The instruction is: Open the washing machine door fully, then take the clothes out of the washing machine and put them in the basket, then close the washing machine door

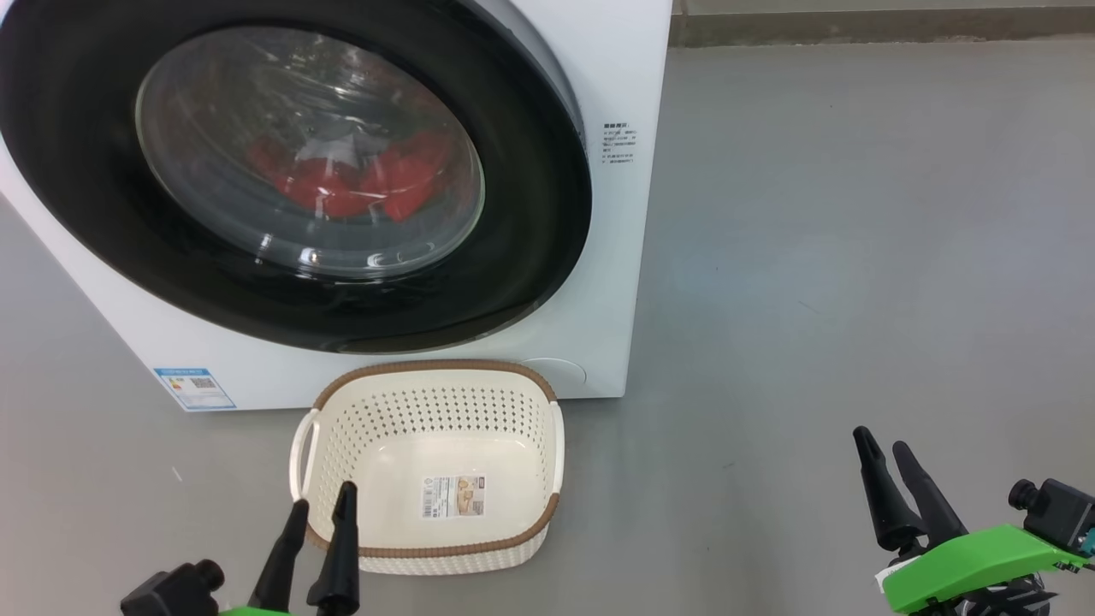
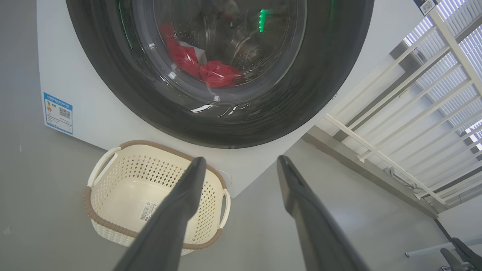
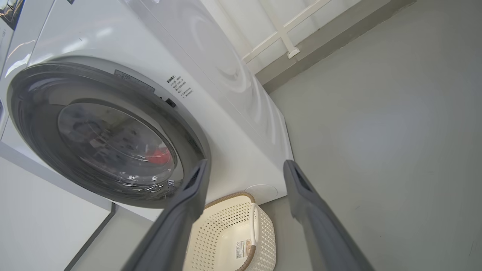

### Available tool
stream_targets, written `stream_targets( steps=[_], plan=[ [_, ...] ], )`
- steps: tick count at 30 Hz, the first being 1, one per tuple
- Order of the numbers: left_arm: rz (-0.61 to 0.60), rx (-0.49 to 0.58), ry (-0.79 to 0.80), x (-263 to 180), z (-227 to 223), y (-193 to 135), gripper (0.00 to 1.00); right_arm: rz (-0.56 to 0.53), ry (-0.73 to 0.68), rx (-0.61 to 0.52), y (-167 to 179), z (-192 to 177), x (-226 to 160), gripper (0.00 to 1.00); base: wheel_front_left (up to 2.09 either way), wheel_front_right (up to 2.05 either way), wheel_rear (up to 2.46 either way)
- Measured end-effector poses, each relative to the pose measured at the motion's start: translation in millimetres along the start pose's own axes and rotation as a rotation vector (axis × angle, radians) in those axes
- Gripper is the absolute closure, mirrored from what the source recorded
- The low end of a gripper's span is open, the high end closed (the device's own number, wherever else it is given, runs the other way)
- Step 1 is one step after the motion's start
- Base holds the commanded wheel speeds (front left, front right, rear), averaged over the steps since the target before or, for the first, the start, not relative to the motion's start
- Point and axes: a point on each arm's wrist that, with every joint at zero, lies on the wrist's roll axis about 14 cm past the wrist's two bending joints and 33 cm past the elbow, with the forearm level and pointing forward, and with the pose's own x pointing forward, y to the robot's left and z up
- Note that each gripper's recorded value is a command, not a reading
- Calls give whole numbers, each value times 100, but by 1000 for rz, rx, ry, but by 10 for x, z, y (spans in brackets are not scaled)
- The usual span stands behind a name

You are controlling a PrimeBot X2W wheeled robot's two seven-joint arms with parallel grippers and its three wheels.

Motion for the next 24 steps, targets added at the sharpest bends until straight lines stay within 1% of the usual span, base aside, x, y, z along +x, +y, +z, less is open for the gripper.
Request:
stream_targets(
  steps=[24],
  plan=[
    [-34,292,-45,-50,29,-79,0,35,-37,-228,22,72,-58,0,0,0,0]
  ],
)
